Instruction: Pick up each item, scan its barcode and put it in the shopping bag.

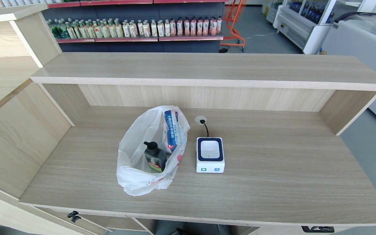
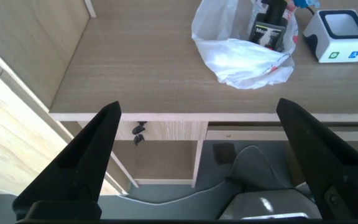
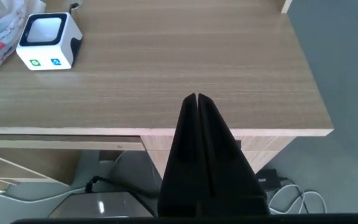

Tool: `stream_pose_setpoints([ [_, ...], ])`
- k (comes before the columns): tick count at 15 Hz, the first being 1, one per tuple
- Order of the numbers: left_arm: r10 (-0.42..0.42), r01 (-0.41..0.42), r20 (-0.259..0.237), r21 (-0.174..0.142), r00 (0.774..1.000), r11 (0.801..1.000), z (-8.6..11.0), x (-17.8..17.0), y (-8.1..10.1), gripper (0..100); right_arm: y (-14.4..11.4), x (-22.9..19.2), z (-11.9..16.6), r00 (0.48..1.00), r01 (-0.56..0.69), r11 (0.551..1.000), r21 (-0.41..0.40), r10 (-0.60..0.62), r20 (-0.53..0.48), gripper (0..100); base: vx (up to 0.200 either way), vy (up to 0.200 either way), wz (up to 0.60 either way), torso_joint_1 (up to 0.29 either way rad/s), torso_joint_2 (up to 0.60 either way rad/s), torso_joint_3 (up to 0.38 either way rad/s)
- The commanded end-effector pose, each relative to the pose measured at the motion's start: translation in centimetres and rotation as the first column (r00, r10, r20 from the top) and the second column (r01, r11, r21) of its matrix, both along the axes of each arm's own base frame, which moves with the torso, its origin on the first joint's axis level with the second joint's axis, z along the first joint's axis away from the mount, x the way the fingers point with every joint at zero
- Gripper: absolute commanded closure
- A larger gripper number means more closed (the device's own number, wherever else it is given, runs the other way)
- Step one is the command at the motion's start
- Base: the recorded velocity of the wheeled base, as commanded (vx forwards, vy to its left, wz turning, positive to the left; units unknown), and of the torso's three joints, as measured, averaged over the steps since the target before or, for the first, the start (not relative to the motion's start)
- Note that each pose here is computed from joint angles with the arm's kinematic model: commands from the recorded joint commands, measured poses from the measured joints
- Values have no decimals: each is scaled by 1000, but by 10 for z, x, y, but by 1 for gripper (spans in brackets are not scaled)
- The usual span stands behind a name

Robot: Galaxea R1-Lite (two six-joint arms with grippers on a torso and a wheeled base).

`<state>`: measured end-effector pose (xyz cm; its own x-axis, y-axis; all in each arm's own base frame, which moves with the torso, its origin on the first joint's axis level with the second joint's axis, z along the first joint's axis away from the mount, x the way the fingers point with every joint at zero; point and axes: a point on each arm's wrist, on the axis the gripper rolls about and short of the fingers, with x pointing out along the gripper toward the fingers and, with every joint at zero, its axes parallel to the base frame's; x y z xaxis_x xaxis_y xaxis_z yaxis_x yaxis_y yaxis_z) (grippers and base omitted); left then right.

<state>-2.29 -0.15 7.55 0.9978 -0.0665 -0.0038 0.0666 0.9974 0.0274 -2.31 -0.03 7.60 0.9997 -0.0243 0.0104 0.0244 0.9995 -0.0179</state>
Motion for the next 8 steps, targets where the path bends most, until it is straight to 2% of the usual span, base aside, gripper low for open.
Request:
stream_pose_setpoints([
  [1,-1,1,-1,0,1000,1000,0,0,0,0,0,0,0,1000,0,1000,0,0,-3,100,200,0,0,2,2,7],
  [8,-1,1,-1,0,1000,1000,0,0,0,0,0,0,0,1000,2,1000,0,-2,-3,100,0,0,0,0,0,0],
])
